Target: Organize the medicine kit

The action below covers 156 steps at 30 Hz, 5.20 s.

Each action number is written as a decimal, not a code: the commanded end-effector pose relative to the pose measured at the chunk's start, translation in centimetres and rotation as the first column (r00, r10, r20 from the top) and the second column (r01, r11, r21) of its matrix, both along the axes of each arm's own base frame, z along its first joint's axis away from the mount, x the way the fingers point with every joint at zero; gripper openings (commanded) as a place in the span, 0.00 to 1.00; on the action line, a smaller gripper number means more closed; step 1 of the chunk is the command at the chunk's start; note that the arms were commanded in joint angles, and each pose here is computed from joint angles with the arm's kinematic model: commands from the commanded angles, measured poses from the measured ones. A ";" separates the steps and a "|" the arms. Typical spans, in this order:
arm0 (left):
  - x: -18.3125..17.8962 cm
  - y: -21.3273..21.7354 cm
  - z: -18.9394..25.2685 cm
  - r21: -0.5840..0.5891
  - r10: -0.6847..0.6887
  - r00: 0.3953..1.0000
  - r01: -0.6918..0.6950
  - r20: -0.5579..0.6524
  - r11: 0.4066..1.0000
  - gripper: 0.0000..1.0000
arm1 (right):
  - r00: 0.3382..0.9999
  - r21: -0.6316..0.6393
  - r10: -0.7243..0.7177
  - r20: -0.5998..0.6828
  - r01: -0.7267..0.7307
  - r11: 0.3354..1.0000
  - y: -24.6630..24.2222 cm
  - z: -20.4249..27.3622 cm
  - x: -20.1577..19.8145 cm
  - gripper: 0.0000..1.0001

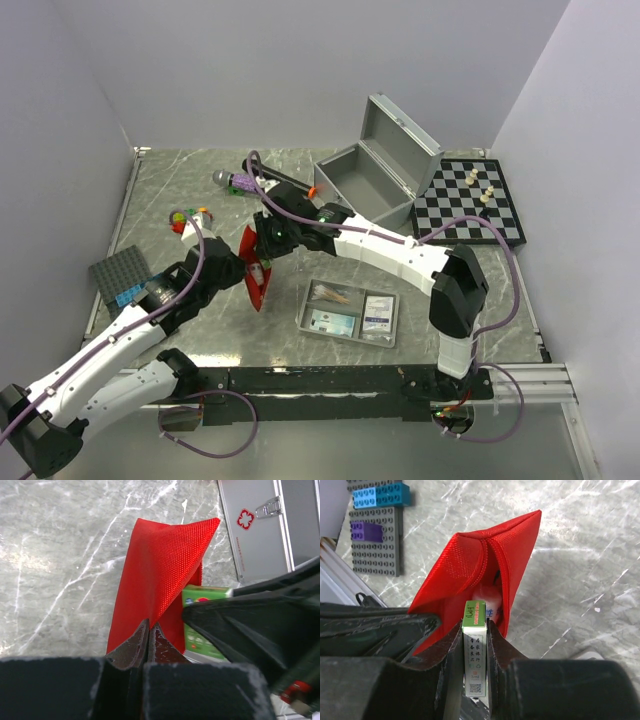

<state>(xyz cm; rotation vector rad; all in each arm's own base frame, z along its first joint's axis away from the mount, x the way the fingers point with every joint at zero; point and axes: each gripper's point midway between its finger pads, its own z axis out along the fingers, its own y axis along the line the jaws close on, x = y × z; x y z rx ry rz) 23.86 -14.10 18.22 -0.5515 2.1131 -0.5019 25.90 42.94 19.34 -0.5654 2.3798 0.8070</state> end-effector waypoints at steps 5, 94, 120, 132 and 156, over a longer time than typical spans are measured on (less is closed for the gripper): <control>0.8 -1.7 3.1 -0.112 -0.016 0.998 0.023 0.063 0.993 0.01 | 1.000 0.041 -0.019 0.013 0.018 0.999 0.8 2.3 0.8 0.35; 0.8 -7.7 6.0 -0.240 -0.431 0.893 0.393 -0.128 0.887 0.01 | 0.947 0.089 0.054 0.315 -0.086 0.992 -4.2 2.0 -3.3 0.70; 0.2 -6.4 4.0 -0.191 -0.384 0.906 0.351 -0.179 0.917 0.01 | 0.923 0.069 0.007 0.385 -0.036 0.997 -6.2 3.5 -2.6 0.37; 0.2 -5.9 2.9 -0.159 -0.375 0.904 0.347 -0.204 0.924 0.01 | 0.896 -0.061 -0.038 0.443 0.072 0.996 -8.4 2.0 -0.6 0.34; -0.9 -7.5 3.9 -0.199 -0.504 0.852 0.474 -0.143 0.858 0.01 | 0.860 0.015 -0.050 0.508 0.049 0.999 -10.2 5.6 -1.6 0.67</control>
